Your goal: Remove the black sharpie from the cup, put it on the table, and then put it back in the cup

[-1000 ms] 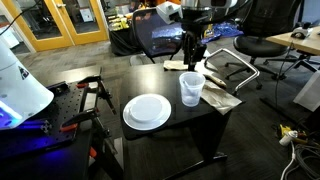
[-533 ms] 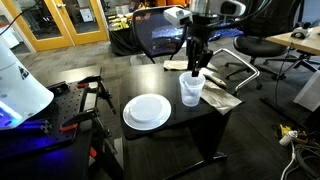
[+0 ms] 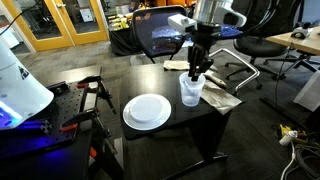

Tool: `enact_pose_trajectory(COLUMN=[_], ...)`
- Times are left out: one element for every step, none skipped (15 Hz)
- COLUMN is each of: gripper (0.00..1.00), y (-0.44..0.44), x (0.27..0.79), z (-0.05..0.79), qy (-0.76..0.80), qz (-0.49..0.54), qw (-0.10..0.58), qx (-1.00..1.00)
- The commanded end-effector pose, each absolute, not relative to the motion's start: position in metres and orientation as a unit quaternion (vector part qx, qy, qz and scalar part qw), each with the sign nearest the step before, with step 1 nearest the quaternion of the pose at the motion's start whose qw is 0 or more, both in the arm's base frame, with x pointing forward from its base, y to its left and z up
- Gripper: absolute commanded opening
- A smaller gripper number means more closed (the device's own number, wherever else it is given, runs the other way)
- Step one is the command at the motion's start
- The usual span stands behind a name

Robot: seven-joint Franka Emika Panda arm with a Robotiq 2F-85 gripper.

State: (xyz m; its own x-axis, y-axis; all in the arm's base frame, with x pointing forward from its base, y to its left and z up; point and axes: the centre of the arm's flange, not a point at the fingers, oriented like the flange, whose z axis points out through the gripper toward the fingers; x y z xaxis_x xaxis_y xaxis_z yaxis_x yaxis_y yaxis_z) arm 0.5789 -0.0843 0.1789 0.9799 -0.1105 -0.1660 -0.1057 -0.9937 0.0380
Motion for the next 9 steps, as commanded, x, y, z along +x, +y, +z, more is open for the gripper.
enact_pose_trajectory(gripper=[0.29, 0.31, 0.34, 0.34, 0.36, 0.34, 0.35, 0.34, 0.35], y=[-0.084, -0.084, -0.084, -0.084, -0.084, -0.084, -0.084, -0.084, -0.084], x=[0.588, 0.589, 0.589, 0.589, 0.589, 0.59, 0.59, 0.591, 0.591], z=[0.174, 0.172, 0.169, 0.167, 0.165, 0.163, 0.161, 0.159, 0.157], qy=[-0.059, -0.059, -0.058, -0.057, -0.057, -0.056, -0.055, -0.055, -0.054], qz=[-0.103, -0.106, -0.11, -0.114, -0.12, -0.124, -0.129, -0.133, -0.137], qw=[0.021, 0.021, 0.021, 0.021, 0.021, 0.021, 0.02, 0.02, 0.021], qx=[0.993, 0.992, 0.992, 0.992, 0.991, 0.99, 0.99, 0.989, 0.989])
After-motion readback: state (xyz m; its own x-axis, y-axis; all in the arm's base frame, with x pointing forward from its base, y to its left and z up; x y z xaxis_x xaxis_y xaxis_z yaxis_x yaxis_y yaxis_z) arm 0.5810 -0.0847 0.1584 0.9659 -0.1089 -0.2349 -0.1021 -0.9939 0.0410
